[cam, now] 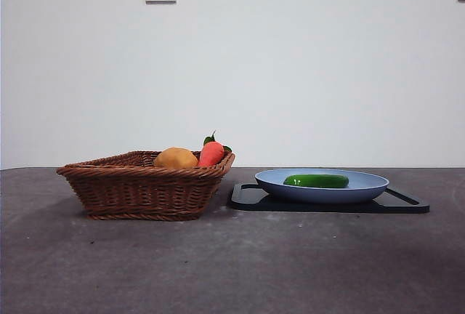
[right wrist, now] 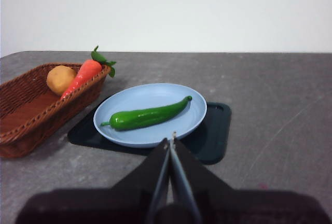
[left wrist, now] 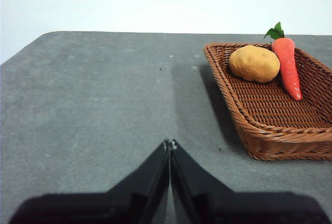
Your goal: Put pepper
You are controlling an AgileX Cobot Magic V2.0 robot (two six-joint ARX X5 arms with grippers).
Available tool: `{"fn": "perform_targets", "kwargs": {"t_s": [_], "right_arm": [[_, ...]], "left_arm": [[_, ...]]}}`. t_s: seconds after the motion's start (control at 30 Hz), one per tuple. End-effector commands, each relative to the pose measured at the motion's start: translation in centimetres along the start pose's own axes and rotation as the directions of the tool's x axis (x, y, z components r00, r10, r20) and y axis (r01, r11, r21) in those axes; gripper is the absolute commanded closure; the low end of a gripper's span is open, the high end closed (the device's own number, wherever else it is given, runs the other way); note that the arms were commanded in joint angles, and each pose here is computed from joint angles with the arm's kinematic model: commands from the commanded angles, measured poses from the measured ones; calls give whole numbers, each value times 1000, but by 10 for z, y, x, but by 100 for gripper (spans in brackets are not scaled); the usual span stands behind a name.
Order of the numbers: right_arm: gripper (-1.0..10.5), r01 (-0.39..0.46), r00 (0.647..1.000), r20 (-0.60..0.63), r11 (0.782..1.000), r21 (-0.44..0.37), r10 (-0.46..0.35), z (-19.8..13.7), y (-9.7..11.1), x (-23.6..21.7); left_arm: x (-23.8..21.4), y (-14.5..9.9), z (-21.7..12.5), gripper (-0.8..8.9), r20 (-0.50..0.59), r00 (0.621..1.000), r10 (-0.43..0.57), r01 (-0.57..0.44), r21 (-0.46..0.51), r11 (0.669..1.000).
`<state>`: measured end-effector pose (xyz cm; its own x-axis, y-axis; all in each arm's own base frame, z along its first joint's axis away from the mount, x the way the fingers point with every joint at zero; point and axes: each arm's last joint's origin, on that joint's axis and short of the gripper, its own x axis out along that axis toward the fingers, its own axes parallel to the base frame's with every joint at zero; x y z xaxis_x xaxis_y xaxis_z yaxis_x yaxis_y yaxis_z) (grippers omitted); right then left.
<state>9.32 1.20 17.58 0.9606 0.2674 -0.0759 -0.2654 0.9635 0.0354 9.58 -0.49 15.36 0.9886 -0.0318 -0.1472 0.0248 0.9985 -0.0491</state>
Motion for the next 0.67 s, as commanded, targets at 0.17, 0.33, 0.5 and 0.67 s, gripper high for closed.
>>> {"fn": "perform_targets", "kwargs": {"t_s": [0.17, 0.33, 0.5, 0.67], "right_arm": [[936, 4, 1000, -27, 998, 57, -2, -20, -1, 4], [936, 7, 998, -62, 998, 64, -3, -24, -1, 4], [936, 9, 998, -68, 996, 89, -3, -24, -1, 4], [936, 9, 998, -68, 996, 89, -3, -24, -1, 4]], "left_arm": [[1, 0, -2, 805, 3, 1000, -2, 2, -7, 1000], [1, 0, -2, 806, 3, 1000, -2, 2, -7, 1000], [1, 0, -2, 805, 3, 1000, -2, 2, -7, 1000], [1, 0, -2, 805, 3, 1000, -2, 2, -7, 1000]]}}
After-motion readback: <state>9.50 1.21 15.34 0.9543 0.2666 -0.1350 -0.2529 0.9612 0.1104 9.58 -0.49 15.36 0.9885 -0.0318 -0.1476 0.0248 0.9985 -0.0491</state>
